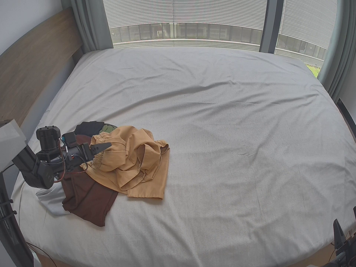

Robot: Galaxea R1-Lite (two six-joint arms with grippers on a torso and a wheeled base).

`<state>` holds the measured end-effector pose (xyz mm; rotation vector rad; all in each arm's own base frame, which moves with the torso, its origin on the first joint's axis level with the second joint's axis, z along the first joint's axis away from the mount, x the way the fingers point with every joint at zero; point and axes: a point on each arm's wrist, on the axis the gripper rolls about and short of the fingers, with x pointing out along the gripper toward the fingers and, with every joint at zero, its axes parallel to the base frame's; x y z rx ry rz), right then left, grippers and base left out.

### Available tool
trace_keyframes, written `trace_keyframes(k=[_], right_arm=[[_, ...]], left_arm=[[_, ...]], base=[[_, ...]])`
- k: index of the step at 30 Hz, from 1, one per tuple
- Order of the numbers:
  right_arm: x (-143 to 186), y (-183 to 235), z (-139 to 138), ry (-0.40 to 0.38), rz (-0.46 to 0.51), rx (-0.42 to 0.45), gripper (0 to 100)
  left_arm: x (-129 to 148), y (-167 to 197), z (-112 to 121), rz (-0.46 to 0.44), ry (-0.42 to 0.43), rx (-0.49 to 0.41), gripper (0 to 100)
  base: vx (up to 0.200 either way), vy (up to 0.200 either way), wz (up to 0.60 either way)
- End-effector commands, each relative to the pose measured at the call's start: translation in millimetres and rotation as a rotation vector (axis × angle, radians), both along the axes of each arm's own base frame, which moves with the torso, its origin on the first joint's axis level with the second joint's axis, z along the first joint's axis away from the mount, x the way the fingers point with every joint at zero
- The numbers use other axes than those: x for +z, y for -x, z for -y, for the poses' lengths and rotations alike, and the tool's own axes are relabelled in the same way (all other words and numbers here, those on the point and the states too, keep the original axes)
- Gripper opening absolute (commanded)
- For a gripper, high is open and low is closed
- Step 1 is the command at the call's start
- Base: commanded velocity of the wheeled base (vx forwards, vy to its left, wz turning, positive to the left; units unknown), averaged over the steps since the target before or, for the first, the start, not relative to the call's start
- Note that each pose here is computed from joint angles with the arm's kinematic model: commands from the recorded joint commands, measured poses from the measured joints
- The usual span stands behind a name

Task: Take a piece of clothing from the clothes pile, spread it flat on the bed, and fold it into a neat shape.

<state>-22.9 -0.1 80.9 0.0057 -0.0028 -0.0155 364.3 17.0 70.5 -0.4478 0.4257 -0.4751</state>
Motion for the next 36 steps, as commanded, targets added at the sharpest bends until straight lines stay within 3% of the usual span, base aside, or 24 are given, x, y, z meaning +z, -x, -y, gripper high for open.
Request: trace_keyframes(k=[1,20,26,36], right_arm=[[-5.2,-0.1,0.0,0.000,-0.001,0.000,100],[-5.2,-0.1,0.0,0.000,-0.001,0.000,100],[-5.2,-0.1,0.0,0.000,-0.001,0.000,100],[-5.2,-0.1,0.0,0.000,-0.001,0.000,100]], left_arm=[[-6.1,-5.3,-0.2,0.003,0.007,-0.014,100],[-8.4,-12.2,13.6,0.048,0.104,-0.085,100],[-18.9,-14.6,18.5,0.028,0.101,-0.087,100],[-26.0,-22.7,15.8,0.068,0.099,-0.077,100]], base=[[0.000,0.000,0.00],[0.000,0.000,0.00],[0.000,0.000,0.00],[0.000,0.000,0.00]])
